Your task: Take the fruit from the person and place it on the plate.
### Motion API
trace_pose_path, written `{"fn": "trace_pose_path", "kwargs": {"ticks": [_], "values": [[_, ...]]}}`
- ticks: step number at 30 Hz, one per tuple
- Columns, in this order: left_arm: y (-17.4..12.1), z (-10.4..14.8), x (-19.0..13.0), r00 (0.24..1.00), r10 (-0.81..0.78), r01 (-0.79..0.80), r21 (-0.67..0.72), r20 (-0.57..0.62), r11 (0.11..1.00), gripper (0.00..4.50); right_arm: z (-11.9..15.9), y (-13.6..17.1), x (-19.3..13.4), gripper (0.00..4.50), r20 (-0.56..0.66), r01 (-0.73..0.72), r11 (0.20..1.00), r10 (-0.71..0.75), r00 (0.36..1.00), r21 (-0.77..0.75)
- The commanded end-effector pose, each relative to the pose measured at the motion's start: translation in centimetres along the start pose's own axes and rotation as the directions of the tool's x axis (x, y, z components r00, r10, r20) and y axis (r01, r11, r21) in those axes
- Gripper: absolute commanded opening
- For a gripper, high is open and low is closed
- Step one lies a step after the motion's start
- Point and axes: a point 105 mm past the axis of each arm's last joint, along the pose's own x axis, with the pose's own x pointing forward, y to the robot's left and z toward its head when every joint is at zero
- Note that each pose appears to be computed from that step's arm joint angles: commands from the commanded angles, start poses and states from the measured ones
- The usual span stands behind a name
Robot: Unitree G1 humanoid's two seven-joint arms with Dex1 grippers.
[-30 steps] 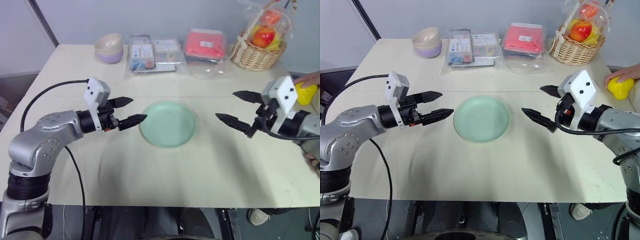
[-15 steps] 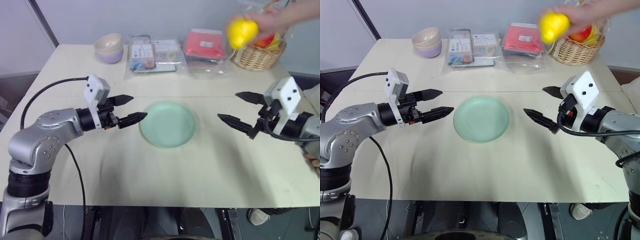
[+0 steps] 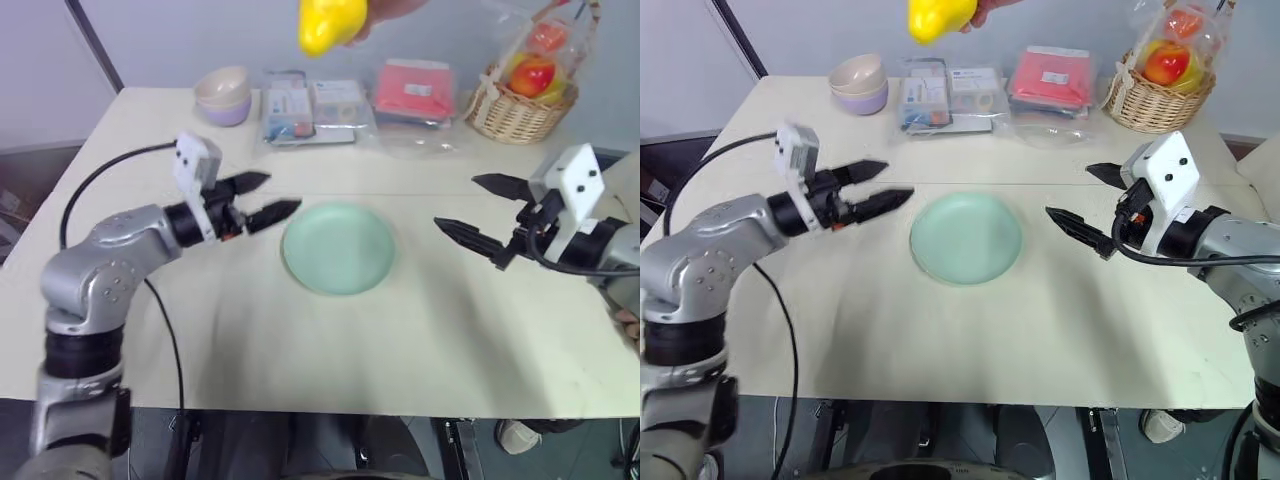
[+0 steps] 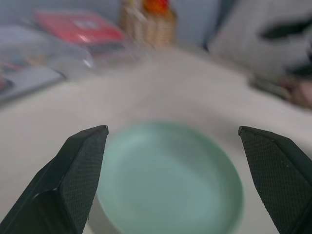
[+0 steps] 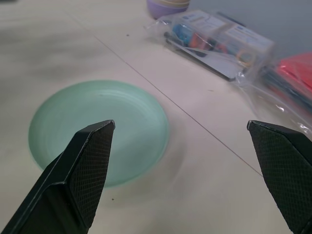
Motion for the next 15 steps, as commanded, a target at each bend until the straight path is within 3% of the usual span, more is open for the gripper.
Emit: {"fn": "trace_pose_path", "kwargs": {"ticks": [1, 7, 15], "values": [[2.0, 4.0, 1.2, 0.981, 0.129, -0.128, -0.013, 0.145, 0.992, 4.5, 1.1, 0.0, 0.1, 4.45, 0.042, 0.003, 1.0, -0.002, 0.999, -0.031], [3.0, 7.2, 4.9, 0.964, 0.167, -0.163, -0.04, 0.207, 0.986, 4.5, 1.3, 0.0, 0.4, 4.45, 0.056, 0.003, 0.999, -0.001, 0.998, -0.039], [3.5, 9.1, 8.5, 0.969, 0.148, -0.15, -0.007, 0.199, 0.989, 4.5, 1.6, 0.1, 0.6, 4.45, 0.077, 0.019, 0.999, -0.015, 0.997, -0.048]]}}
